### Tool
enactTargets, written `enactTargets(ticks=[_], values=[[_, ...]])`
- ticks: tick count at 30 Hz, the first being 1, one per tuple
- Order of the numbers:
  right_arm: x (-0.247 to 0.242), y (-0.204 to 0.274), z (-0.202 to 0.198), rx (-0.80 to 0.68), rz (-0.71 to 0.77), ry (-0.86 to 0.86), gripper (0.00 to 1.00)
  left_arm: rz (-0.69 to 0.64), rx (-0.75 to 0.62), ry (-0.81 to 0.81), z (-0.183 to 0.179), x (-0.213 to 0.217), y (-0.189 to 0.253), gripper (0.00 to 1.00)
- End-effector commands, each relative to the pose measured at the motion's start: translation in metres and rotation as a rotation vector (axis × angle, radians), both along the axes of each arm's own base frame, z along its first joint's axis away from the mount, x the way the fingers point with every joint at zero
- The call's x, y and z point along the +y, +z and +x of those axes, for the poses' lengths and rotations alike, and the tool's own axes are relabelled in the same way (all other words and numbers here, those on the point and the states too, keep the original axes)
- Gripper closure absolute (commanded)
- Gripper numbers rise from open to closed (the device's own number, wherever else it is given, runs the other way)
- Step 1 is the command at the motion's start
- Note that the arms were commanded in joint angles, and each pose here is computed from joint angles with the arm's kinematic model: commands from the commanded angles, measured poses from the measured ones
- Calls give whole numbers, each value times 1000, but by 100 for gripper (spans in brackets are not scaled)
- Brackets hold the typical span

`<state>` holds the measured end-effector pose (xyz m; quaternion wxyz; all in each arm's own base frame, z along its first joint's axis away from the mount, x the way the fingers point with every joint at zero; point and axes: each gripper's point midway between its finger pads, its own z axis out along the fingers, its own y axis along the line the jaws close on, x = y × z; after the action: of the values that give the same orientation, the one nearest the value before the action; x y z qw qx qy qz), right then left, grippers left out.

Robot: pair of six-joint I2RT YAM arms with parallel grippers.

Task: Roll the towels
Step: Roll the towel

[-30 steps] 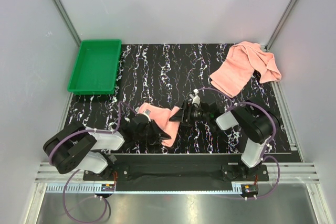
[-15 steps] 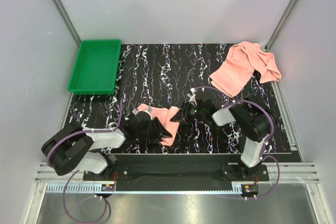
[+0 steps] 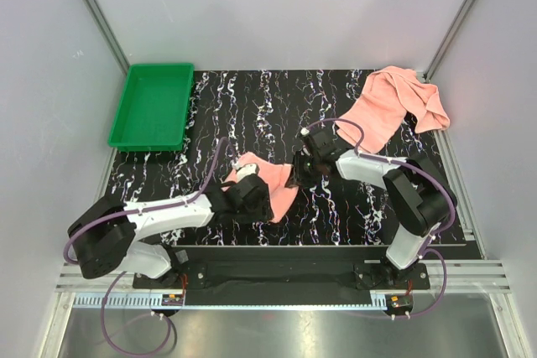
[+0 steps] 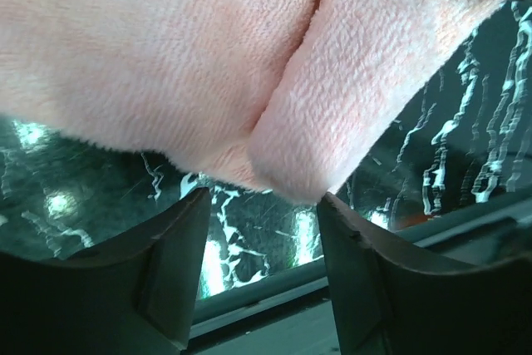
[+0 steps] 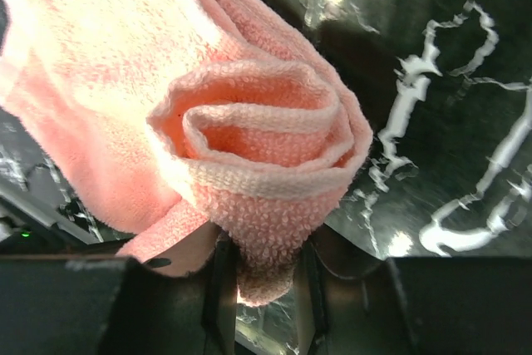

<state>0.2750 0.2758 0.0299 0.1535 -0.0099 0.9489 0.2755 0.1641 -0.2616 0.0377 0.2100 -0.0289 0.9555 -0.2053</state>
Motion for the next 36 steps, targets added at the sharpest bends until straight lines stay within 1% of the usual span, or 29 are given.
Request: enactTargets(ticks=[1, 2, 3, 4, 6, 7, 8, 9, 10, 11, 13, 16, 20, 27, 32, 36], values=[[-29, -1, -9, 22, -165, 24, 69, 201, -161, -17, 18, 13, 26, 40], [-31, 0, -8, 21, -173, 31, 70, 248, -176, -26, 18, 17, 28, 39], [-30, 2, -7, 20, -177, 32, 70, 254, -237, -22, 27, 11, 44, 39], [-33, 1, -9, 35, -192, 34, 70, 276, -278, -83, 23, 5, 50, 39], [-32, 4, -7, 33, -196, 45, 69, 300, -366, -116, 27, -4, 64, 38], [-33, 4, -9, 47, -204, 49, 69, 310, -418, -185, 22, -14, 73, 38], [-33, 3, -9, 52, -211, 55, 69, 307, -461, -197, 24, -22, 79, 37], [-32, 5, -8, 52, -209, 59, 69, 299, -485, -231, 22, -29, 81, 36], [-33, 5, -10, 61, -213, 64, 69, 311, -514, -308, 18, -35, 81, 32], [-32, 5, -9, 61, -213, 64, 69, 280, -536, -345, 17, -49, 81, 30], [-32, 7, -9, 63, -214, 66, 69, 286, -560, -422, 9, -62, 78, 28], [-31, 7, -9, 67, -218, 71, 69, 306, -589, -477, 4, -76, 69, 28], [-30, 7, -9, 73, -215, 71, 69, 293, -599, -532, -2, -98, 54, 28], [-29, 5, -10, 84, -210, 80, 69, 317, -595, -570, -2, -118, 39, 28], [-30, 5, -11, 87, -213, 81, 69, 446, -548, -541, 4, -104, 12, 28], [-30, 5, -11, 88, -215, 85, 69, 488, -519, -508, 2, -89, -1, 29]])
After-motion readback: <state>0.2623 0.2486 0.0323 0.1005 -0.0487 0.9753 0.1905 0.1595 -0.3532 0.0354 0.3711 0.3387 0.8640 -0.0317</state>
